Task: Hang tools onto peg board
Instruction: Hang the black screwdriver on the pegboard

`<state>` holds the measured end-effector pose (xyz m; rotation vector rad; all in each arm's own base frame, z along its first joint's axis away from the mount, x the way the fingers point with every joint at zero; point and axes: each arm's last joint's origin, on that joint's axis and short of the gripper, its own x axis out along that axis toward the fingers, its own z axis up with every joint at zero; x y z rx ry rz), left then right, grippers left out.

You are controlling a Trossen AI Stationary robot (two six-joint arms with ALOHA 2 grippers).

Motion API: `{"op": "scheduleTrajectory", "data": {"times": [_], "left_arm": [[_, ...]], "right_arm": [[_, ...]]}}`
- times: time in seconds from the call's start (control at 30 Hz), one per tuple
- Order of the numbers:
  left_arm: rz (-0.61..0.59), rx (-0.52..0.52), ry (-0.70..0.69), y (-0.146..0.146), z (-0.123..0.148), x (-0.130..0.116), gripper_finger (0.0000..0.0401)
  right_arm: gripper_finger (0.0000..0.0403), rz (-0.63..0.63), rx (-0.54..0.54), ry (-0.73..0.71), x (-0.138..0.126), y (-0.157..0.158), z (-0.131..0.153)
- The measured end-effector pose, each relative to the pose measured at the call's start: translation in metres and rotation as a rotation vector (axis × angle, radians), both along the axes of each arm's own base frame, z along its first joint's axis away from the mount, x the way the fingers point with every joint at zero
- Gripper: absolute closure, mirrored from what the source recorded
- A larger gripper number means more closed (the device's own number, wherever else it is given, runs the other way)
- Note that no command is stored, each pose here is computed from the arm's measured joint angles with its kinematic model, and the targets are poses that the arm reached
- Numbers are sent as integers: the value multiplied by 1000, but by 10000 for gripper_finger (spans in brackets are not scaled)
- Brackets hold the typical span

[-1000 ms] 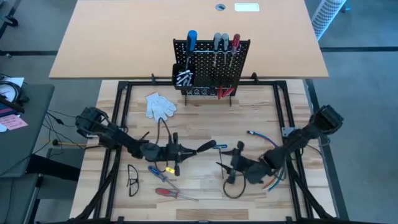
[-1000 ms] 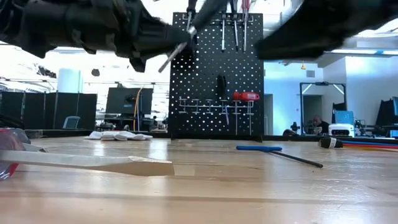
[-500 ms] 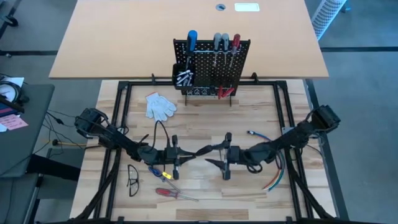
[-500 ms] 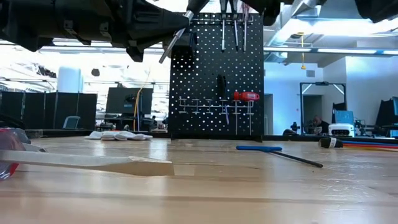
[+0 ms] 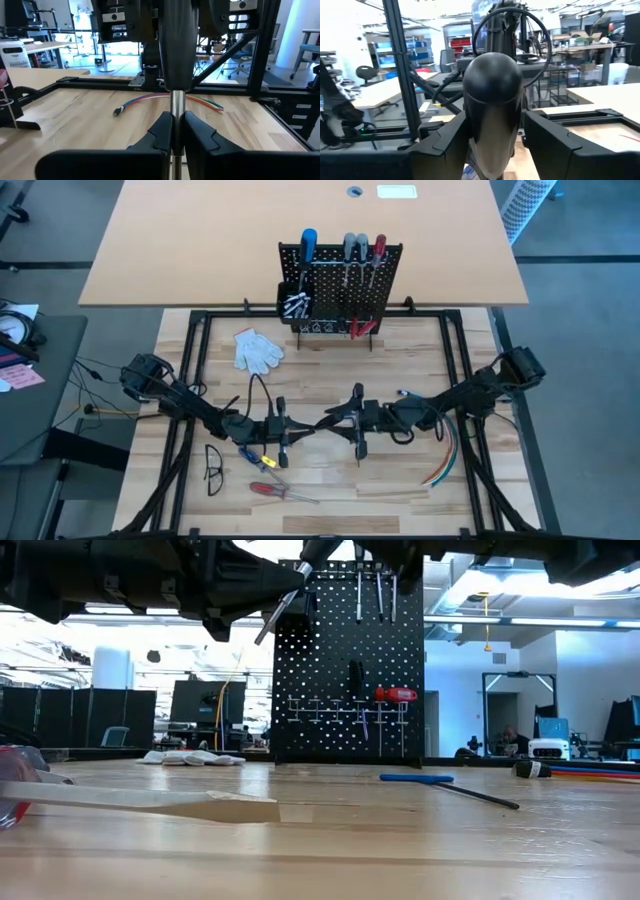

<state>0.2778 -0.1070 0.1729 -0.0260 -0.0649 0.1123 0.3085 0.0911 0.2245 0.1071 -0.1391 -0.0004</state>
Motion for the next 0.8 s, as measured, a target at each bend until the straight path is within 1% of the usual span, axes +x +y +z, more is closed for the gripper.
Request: {"op": "scheduleTrajectory", "data": {"times": [0.1,0.2,0.27,0.33,0.43,0.5,0.63,0.67,0.73,0.8], "left_arm": [[1,1,3,0,0,0,383],[1,-1,3,0,0,0,383],[1,-1,5,0,-1,0,377],[1,-4,8,0,-1,0,363],[5,14,43,-1,-2,0,320],[34,41,96,0,-2,-3,285],[86,104,321,5,-4,-17,228],[102,87,358,8,-2,-21,218],[144,16,425,13,0,-30,206],[173,-47,486,16,-1,-38,202]], "right_arm": [[230,-2,8,1,1,-3,0],[274,-2,2,2,1,-3,0],[278,-3,-7,4,1,-3,0],[278,-5,-17,8,0,-3,2],[278,-26,-27,42,-2,-8,12],[278,-76,-66,75,-4,-11,22],[278,-279,-181,121,-6,-22,55],[278,-333,-214,148,-6,-26,61],[278,-422,-274,210,-3,-34,66],[278,-476,-310,244,2,-48,72]]}}
